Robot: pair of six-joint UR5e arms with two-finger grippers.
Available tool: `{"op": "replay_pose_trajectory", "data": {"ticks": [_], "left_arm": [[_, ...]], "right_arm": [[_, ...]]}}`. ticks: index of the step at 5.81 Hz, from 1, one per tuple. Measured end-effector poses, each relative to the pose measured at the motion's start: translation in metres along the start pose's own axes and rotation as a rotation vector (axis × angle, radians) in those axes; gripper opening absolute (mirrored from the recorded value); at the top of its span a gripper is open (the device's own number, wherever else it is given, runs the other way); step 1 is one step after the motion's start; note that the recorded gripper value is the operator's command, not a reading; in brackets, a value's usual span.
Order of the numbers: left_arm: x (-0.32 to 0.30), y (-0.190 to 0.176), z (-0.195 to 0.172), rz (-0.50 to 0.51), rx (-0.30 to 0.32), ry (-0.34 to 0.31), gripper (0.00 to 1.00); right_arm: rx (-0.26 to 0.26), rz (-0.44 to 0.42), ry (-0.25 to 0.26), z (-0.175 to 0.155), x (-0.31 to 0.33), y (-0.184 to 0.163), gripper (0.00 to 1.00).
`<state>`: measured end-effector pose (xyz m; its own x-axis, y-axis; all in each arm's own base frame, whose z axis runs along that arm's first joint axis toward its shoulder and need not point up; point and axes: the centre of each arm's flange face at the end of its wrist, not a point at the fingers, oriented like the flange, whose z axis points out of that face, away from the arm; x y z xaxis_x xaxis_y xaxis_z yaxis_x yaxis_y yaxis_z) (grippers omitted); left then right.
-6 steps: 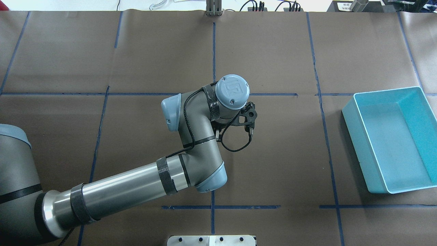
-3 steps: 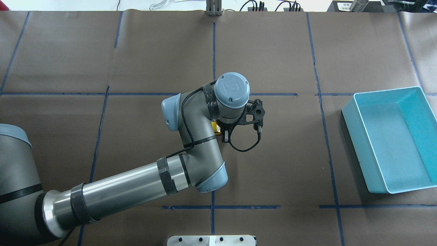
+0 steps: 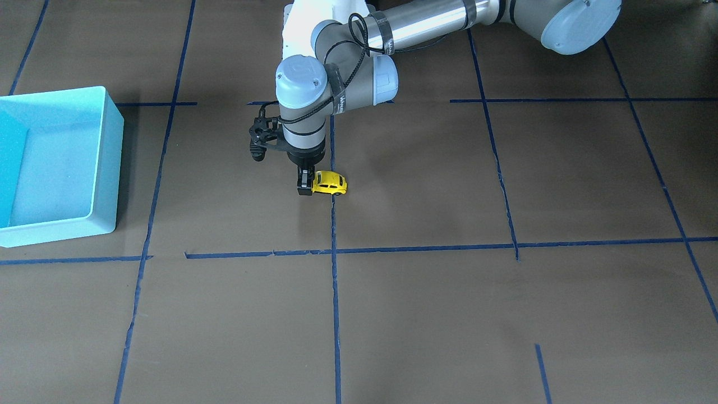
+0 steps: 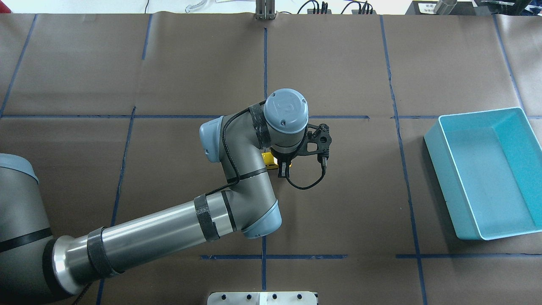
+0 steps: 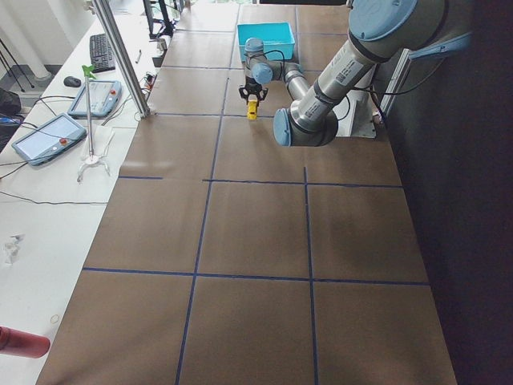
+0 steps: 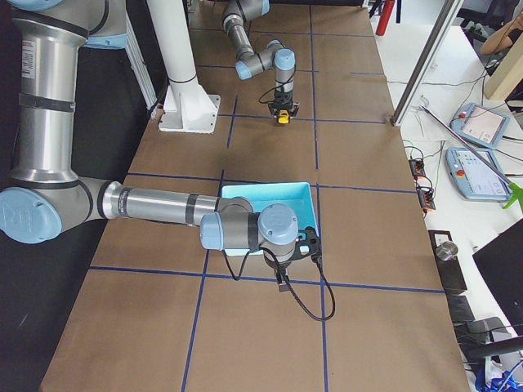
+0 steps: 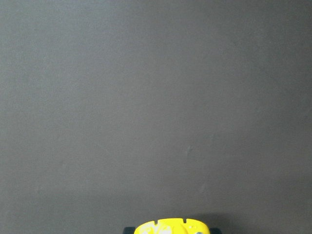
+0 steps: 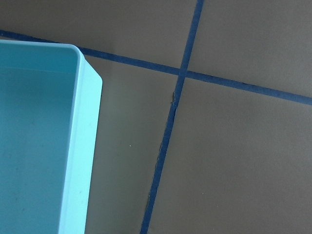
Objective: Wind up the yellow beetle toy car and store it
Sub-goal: 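Press the car down and drag it backward toward the robot with the left gripper, then keep dragging the car backward along the table with the left gripper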
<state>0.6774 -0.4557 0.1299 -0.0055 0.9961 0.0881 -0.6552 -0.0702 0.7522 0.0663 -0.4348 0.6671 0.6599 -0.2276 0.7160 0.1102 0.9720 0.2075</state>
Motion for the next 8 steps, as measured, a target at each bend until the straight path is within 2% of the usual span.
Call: {"op": "replay_pose_trajectory", "data": {"ticks": [6,8], "left_arm": [[0.001,0.009,0.008,0.004,0.018,0.002,0.00],[-0.002,0.014,0.008,0.000,0.034,0.021,0.00]], "right_arm": [[0.002,-0.003,0.000,-0.001,-0.002,-0.001,1.00],[0.003,-0.003,0.000,-0.001,-0.001,-0.001,1.00]]}}
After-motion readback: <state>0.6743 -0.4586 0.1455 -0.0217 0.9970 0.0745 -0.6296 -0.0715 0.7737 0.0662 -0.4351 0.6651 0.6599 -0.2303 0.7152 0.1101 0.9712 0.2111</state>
